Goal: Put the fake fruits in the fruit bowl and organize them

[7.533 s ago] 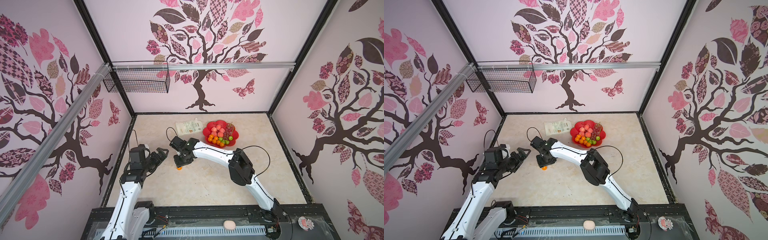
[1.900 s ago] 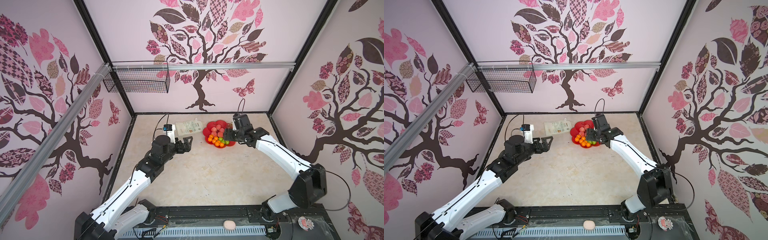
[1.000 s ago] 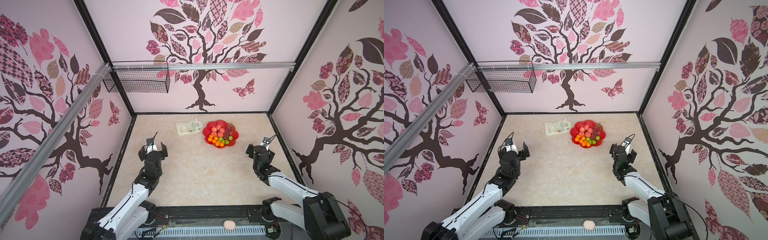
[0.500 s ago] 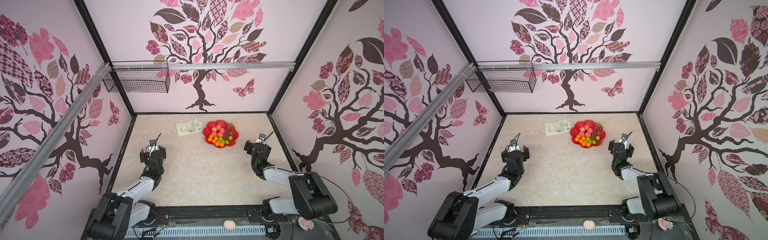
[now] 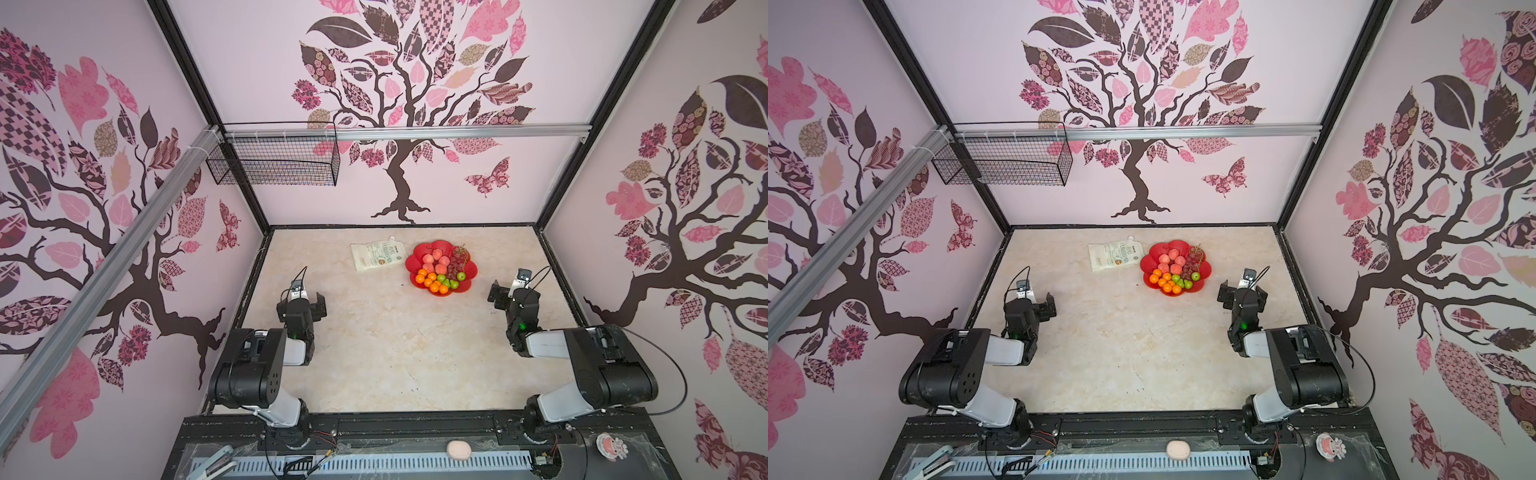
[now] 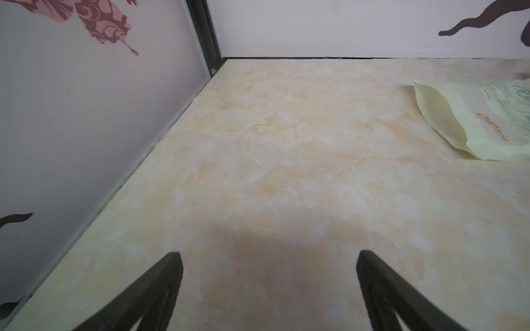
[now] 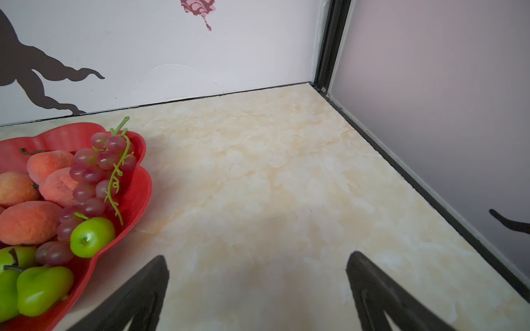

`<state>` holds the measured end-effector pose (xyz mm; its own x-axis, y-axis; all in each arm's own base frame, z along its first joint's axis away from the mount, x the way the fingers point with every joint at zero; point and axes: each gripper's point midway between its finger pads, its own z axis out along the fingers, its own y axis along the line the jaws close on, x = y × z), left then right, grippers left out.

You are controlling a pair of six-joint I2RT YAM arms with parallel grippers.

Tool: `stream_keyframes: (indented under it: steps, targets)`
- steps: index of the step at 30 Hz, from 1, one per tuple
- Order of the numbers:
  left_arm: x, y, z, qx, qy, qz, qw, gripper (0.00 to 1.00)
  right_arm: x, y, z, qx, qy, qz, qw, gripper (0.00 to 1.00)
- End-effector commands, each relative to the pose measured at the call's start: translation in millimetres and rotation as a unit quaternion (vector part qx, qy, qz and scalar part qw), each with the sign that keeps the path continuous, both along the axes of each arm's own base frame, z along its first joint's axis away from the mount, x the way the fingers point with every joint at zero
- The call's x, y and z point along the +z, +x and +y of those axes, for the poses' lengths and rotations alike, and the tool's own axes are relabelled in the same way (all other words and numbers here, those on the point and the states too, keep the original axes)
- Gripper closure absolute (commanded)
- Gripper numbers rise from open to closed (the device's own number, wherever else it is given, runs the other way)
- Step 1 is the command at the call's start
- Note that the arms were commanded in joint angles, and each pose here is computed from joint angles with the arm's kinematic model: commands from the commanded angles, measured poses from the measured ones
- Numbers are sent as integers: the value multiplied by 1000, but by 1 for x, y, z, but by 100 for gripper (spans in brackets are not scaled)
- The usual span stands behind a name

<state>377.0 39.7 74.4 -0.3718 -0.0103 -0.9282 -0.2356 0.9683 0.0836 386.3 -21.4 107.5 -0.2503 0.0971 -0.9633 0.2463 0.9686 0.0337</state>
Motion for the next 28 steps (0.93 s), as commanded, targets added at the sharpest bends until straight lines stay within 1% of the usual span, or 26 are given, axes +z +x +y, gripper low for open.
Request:
stream_keyframes:
  steps: [1, 2, 6, 25, 28]
  targets:
    - [28, 21, -10, -26, -21, -46, 998, 2, 7, -6, 2, 11, 8, -52, 999, 0]
    - [28, 21, -9, -25, -22, -49, 998, 1, 8, -7, 1, 9, 6, -60, 998, 0]
    - [26, 22, -8, -25, -30, -42, 998, 2, 6, -6, 1, 9, 7, -46, 999, 0]
    - [27, 25, -7, -26, -33, -39, 998, 2, 7, -5, 2, 11, 5, -49, 999, 0]
    - [27, 22, -7, -28, -32, -42, 998, 1, 7, -6, 2, 11, 5, -49, 999, 0]
